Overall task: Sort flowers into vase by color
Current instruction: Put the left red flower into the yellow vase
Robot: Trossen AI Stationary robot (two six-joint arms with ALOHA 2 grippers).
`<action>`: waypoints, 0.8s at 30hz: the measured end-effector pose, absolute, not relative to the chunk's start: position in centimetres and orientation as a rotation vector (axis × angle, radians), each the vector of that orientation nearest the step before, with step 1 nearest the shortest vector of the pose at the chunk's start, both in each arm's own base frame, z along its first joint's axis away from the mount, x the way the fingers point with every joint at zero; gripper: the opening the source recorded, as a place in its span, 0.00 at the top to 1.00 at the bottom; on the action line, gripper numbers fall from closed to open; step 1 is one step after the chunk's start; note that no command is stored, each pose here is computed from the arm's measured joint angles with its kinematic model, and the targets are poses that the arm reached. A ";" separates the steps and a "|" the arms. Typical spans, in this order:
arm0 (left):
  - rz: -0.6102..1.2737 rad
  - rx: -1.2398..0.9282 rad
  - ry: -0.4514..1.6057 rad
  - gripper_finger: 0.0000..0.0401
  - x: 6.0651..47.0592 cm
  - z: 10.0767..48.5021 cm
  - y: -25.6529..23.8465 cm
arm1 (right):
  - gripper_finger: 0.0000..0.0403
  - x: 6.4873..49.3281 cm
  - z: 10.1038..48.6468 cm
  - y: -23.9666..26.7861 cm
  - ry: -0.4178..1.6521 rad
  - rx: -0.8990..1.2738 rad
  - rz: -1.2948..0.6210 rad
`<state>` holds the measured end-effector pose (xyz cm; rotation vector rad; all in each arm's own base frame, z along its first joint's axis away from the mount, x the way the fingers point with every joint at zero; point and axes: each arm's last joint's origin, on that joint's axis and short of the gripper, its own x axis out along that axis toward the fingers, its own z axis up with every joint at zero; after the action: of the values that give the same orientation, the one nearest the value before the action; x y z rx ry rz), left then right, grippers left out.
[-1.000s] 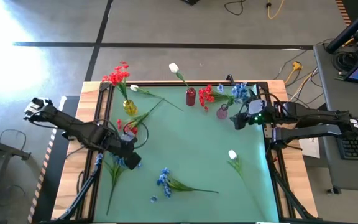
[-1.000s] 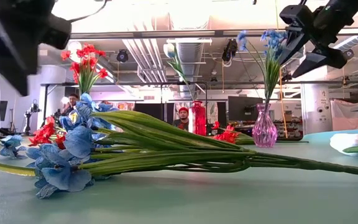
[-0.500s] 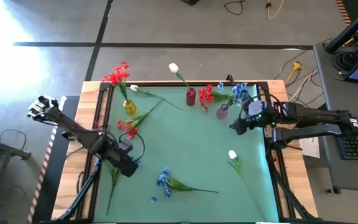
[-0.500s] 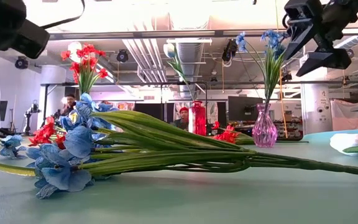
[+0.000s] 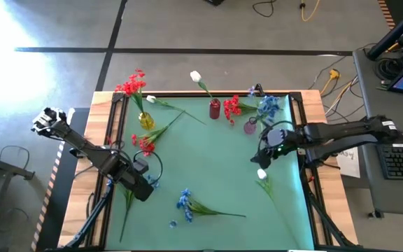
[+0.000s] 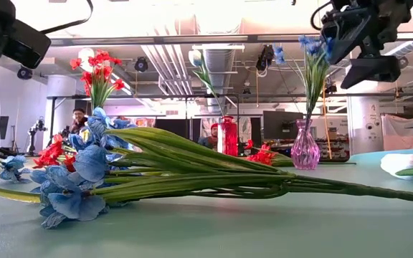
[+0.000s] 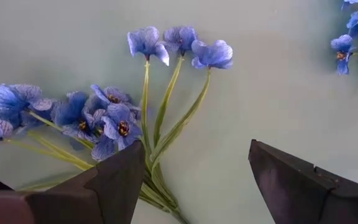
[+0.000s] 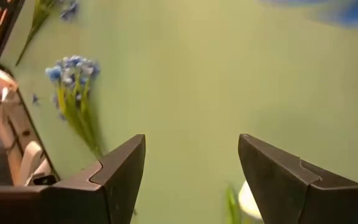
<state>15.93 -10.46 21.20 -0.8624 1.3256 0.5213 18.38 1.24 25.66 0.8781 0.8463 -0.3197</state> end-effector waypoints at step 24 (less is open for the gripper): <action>0.540 -0.542 0.913 0.32 19.1 21.8 -7.9 | 0.38 21.3 28.6 4.4 0.915 0.751 -0.165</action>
<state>19.07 -7.91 21.80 -0.5419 0.9134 0.5404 21.26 4.43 28.64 0.7514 0.9152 -0.1652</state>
